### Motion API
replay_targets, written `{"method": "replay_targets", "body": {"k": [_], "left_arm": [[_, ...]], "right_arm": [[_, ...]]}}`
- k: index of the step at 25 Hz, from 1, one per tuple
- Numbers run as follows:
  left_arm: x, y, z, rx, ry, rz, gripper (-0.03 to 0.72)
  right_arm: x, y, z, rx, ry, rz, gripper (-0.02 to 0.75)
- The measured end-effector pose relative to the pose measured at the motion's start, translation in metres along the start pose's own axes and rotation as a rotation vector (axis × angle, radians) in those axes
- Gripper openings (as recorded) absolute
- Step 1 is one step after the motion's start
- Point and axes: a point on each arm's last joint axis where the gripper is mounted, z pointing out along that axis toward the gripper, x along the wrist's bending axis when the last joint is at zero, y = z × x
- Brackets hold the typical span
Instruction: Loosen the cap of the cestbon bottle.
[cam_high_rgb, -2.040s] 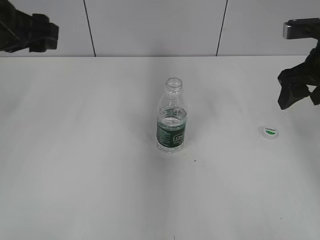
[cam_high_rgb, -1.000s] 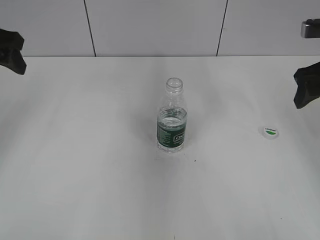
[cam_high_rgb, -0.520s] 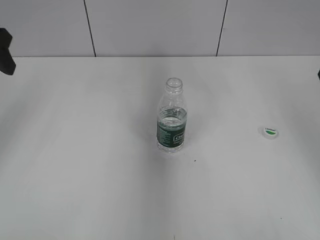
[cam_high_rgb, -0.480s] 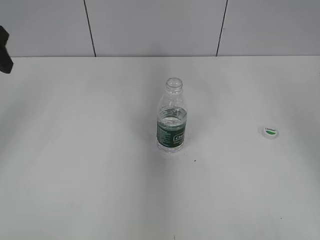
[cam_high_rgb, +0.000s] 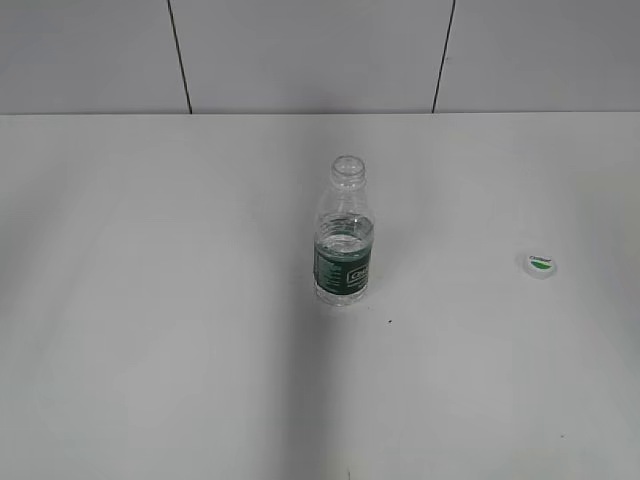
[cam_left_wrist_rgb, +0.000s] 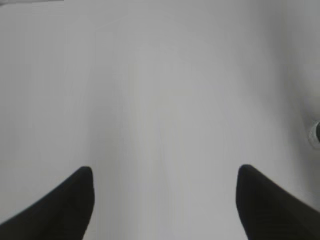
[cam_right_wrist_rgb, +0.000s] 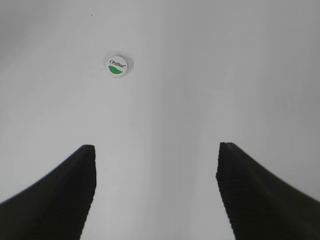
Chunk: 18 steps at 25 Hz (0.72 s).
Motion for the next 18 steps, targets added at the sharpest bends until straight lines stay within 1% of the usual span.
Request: {"method": "replay_targets", "body": {"k": [4, 8, 12, 14, 18], "left_arm": [[0.001, -0.029, -0.031, -0.081, -0.002, -0.001, 0.528], [0.001, -0.070, -0.057, -0.165, -0.004, -0.002, 0.528], [0.001, -0.109, -0.061, -0.215, -0.011, -0.005, 0.528], [0.000, -0.129, -0.061, -0.240, -0.032, -0.015, 0.528], [-0.002, -0.160, -0.063, -0.293, -0.062, -0.027, 0.527]], "right_arm": [[0.003, -0.019, -0.019, -0.042, -0.007, -0.002, 0.573], [0.007, -0.044, -0.032, -0.076, -0.014, -0.002, 0.573], [0.012, -0.070, -0.047, -0.156, -0.026, 0.000, 0.573], [0.015, -0.087, -0.062, -0.237, -0.032, 0.004, 0.573], [0.020, -0.115, -0.073, -0.338, -0.049, 0.003, 0.573]]}}
